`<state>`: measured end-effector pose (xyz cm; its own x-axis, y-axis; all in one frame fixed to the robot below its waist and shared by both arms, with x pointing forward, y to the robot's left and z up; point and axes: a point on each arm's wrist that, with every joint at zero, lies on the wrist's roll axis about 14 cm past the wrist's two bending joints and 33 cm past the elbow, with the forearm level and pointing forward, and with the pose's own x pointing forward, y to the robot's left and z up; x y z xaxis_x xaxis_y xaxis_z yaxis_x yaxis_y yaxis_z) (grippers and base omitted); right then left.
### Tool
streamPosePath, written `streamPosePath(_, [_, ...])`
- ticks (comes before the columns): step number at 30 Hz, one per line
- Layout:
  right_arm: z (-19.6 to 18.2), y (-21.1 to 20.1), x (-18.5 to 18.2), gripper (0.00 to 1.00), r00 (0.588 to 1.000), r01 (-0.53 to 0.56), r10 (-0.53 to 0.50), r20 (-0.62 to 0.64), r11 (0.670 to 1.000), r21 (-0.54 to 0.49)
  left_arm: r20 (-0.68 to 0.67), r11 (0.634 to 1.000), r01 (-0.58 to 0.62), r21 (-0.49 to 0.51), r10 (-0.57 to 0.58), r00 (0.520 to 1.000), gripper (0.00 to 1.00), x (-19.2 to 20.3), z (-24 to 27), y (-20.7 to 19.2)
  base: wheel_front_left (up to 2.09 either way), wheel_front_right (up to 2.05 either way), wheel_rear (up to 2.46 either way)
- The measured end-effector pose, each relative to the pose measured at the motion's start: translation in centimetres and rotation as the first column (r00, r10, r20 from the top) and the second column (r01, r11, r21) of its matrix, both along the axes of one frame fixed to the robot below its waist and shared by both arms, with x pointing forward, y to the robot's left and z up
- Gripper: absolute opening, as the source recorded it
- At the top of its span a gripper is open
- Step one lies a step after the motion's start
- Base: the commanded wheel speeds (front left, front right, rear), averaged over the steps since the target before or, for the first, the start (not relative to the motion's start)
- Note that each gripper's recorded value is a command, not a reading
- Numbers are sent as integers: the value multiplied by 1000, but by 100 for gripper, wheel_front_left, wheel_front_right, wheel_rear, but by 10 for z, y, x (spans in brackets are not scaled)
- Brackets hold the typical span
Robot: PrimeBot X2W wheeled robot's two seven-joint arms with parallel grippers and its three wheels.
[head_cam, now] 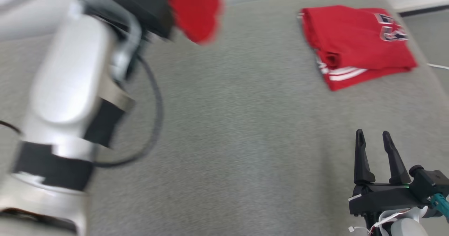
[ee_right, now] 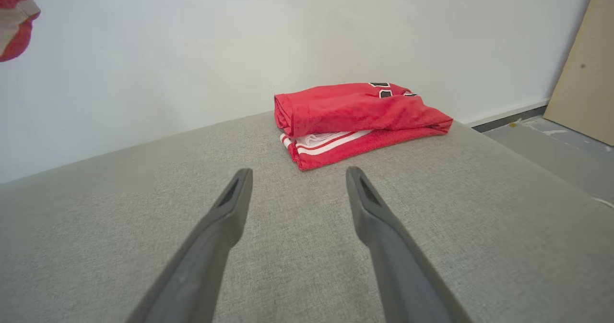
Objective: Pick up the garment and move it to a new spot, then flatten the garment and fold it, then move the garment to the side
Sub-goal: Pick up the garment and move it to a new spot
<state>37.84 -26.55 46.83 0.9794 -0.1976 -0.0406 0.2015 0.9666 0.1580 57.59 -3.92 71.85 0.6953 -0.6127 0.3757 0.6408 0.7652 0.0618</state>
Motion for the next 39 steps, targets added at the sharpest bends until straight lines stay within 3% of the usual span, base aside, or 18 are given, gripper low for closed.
streamPosePath(4, [3, -14, -16, 100, 999, 51, -51, 4, 999, -2, -48, 992, 119, -34, -121, 992, 0, -25, -19, -48, 0, 0, 0])
streamPosePath(9, [9, -21, -27, 100, 997, 80, -80, 22, 997, 0, -149, 982, 183, -41, -187, 971, 0, -51, -62, -73, 0, 0, 0])
streamPosePath(19, [8, -10, -23, 100, 998, 51, -51, 24, 999, 16, -453, 988, 153, 23, -126, 883, 0, -90, -201, -55, 0, 0, 0])
streamPosePath(24, [7, -9, -21, 100, 999, 46, -47, 22, 999, 19, -530, 986, 149, 72, -88, 843, 0, -111, -246, -45, 0, 0, 0])
streamPosePath(25, [6, -8, -20, 100, 999, 45, -45, 21, 999, 20, -529, 987, 147, 72, -87, 844, 46, -113, -248, -43, 0, 0, 0])
streamPosePath(26, [6, -7, -20, 100, 999, 43, -43, 20, 999, 21, -523, 988, 143, 65, -89, 848, 100, -114, -247, -42, 0, 0, 0])
streamPosePath(33, [6, 5, -15, 100, 1000, -4, 4, 23, 1000, 18, -406, 998, 68, 4, -60, 912, 100, -105, -206, -22, 0, 0, 0])
streamPosePath(39, [10, 17, -11, 100, 998, -59, 58, 37, 998, 4, -295, 993, -109, -33, 95, 951, 100, -96, -166, 39, 0, 0, 0])
